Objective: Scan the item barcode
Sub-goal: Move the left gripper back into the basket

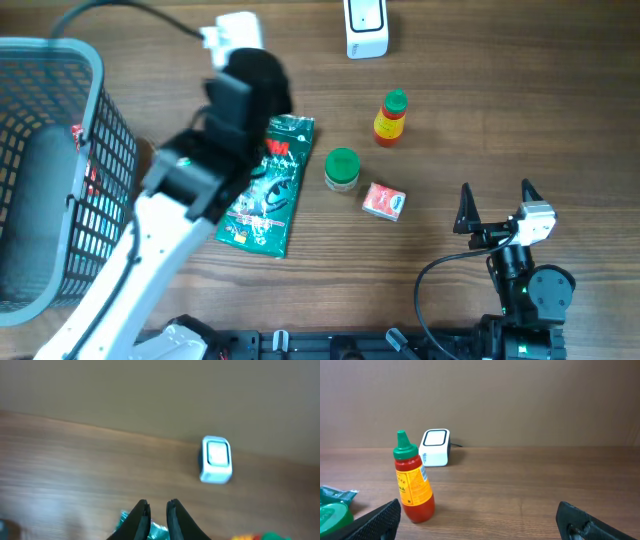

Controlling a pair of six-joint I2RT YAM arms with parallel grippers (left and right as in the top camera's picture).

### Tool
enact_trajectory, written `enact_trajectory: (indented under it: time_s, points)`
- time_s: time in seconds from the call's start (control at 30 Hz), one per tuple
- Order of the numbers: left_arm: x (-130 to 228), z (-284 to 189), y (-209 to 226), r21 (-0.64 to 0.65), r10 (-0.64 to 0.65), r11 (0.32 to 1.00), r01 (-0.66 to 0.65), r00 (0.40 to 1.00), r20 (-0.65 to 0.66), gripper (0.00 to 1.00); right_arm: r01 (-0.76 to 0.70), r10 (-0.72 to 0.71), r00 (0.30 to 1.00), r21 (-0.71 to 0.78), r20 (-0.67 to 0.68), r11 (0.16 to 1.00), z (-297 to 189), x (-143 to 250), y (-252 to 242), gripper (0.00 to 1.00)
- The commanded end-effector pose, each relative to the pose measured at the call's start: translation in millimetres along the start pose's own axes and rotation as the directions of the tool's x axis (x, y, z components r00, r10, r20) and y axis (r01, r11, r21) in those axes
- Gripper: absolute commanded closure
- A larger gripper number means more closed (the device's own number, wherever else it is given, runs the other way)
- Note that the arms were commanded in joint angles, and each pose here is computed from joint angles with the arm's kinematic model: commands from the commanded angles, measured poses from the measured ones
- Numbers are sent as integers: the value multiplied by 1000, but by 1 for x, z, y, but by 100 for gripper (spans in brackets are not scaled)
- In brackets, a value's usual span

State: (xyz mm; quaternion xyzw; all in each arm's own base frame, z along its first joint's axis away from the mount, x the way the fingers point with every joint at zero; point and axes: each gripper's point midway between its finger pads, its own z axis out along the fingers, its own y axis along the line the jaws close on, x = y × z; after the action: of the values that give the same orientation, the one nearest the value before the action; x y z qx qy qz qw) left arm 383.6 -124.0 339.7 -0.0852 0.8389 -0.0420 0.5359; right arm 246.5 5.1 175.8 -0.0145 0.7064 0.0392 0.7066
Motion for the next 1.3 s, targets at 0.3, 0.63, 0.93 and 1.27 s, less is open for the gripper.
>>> enact_trajectory:
  time_s: [0.3, 0.63, 0.93, 1.27]
  points:
    - [-72, -59, 213, -414, -205, 857, 306, 940, 271, 22, 10, -10, 1000, 5, 7, 1000, 0, -1, 0, 0]
    - [-29, -57, 341, -546, -498, 605, 579, 811, 308, 0, 10, -10, 1000, 5, 8, 1000, 0, -2, 0, 0]
    - [97, -19, 423, -656, -866, 106, 747, 394, 308, 0, 11, -11, 1000, 5, 8, 1000, 0, -2, 0, 0]
    - [178, -2, 438, -674, -868, -345, 653, 50, 493, 0, 11, -11, 1000, 5, 7, 1000, 0, -1, -1, 0]
